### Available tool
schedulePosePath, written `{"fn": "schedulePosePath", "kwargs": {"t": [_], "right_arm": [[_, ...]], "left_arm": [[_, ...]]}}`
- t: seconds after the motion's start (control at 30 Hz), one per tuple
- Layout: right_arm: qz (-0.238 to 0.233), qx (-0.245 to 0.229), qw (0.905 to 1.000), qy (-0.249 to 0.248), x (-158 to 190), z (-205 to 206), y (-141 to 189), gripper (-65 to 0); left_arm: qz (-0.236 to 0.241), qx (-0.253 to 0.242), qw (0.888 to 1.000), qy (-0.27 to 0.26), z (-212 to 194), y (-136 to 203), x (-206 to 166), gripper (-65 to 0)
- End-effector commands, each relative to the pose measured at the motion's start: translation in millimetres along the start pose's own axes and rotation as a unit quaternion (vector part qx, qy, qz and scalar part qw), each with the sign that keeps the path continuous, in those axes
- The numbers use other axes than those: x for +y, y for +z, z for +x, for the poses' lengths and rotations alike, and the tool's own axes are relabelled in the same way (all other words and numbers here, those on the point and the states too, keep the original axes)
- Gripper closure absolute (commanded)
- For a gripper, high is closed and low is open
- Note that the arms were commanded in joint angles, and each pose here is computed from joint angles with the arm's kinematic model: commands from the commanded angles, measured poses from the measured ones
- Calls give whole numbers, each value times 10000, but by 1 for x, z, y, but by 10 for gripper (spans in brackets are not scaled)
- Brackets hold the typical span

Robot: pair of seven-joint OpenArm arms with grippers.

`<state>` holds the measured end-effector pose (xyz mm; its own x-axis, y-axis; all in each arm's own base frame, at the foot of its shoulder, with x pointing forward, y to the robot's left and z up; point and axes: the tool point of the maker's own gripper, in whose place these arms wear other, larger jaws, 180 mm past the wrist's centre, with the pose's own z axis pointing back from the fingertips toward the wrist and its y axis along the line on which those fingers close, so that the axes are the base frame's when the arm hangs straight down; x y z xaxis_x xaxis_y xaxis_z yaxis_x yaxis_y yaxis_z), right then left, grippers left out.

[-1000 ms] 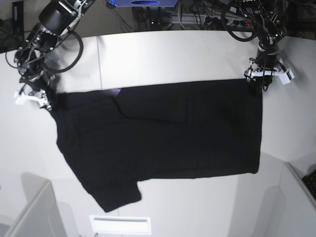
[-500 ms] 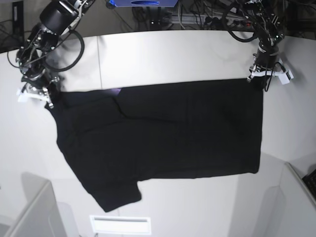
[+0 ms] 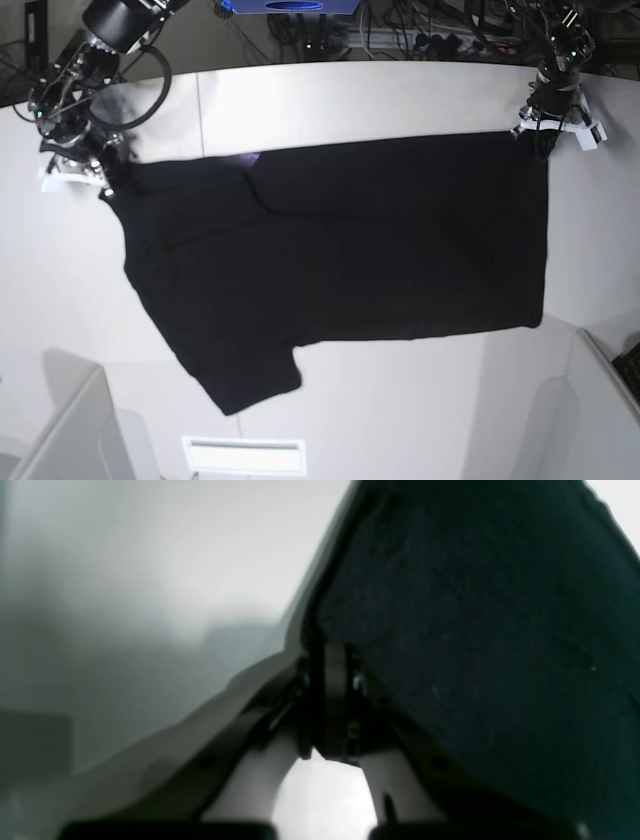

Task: Fold the T-shirt properly
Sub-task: 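Drag the shirt further toward the robot with both grippers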

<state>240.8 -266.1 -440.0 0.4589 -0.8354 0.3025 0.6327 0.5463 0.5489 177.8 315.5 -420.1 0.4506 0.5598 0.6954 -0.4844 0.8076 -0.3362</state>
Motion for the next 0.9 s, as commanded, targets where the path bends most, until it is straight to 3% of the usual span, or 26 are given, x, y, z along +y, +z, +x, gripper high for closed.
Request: {"fn": "schedulePosePath", "kwargs": {"t": [0.0, 0.4, 0.63, 0.87], "right_arm": [[136, -155, 9998, 53, 10, 7, 5, 0], [-68, -306, 9991, 289, -5, -19, 42, 0], [109, -167, 9998, 55, -16, -38, 61, 0], [-71, -148, 9997, -164, -41, -45, 75, 0]], "left_arm": [[-28, -194, 9998, -83, 14, 4, 1, 0], [1, -203, 9990, -408, 16, 27, 2, 0], [151, -14, 9977, -656, 11, 41, 18, 0], [267, 143, 9961, -830, 6, 50, 32, 0]]}}
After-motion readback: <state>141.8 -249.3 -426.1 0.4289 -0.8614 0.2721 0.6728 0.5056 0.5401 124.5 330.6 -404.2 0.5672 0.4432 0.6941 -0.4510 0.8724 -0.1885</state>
